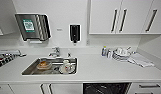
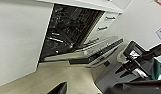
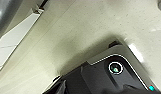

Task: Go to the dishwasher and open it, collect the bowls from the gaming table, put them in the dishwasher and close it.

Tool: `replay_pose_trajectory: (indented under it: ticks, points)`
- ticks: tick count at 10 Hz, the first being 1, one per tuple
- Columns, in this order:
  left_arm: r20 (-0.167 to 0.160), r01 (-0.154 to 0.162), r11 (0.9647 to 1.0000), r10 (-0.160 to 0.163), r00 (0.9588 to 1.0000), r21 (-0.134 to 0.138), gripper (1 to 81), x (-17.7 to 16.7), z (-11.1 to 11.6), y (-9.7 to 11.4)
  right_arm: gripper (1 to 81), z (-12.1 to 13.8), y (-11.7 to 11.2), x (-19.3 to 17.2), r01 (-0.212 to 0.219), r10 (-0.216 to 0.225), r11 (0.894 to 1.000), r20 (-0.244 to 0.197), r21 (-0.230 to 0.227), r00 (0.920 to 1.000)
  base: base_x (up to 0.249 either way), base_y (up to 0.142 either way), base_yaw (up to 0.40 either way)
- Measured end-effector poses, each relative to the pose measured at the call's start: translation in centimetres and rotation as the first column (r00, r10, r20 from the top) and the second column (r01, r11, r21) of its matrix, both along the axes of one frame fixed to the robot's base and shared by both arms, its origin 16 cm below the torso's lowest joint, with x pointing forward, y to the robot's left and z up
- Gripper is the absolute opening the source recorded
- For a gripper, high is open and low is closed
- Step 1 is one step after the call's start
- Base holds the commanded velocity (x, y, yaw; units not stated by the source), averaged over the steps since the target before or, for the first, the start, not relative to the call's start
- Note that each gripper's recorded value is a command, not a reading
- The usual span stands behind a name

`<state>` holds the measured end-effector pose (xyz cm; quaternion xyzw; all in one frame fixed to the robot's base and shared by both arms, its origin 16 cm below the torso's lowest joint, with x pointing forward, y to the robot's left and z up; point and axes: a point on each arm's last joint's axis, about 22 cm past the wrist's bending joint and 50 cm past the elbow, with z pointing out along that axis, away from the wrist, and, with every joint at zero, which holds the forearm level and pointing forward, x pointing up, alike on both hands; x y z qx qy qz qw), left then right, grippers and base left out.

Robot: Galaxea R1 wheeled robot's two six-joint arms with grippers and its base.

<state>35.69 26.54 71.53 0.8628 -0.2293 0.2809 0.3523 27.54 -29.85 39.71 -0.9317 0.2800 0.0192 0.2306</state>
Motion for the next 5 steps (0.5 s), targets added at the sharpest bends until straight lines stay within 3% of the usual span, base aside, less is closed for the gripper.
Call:
replay_pose_trajectory:
  ticks: [2, 3, 4, 5]
  points:
    - [-0.048, -0.02, 0.9984, 0.023, 0.9986, 0.053, 81.1, -0.3, -4.6, 1.4, 81.1, -0.9, -0.6, -1.2, -0.086, 0.086, 0.996, 0.024, -0.032, 0.996, 0.0, 0.0, 0.0]
    - [-0.077, -0.03, 0.9965, 0.036, 0.9964, 0.078, 81.1, -0.8, -7.1, 1.9, 81.1, -1.5, -0.8, -1.4, -0.136, 0.139, 0.989, 0.041, -0.054, 0.9895, 0.0, 0.0, 0.0]
    - [-0.11, -0.039, 0.9941, 0.05, 0.9927, 0.101, 81.1, -1.5, -9.6, 2.4, 81.1, -2.1, -1.0, -1.3, -0.183, 0.188, 0.98, 0.059, -0.08, 0.9804, 0.0, 0.0, 0.0]
    - [-0.141, -0.049, 0.9911, 0.066, 0.9878, 0.124, 81.1, -2.3, -12.1, 2.7, 81.1, -2.9, -0.9, -1.4, -0.244, 0.253, 0.964, 0.078, -0.107, 0.9644, 0.0, 0.0, 0.0]
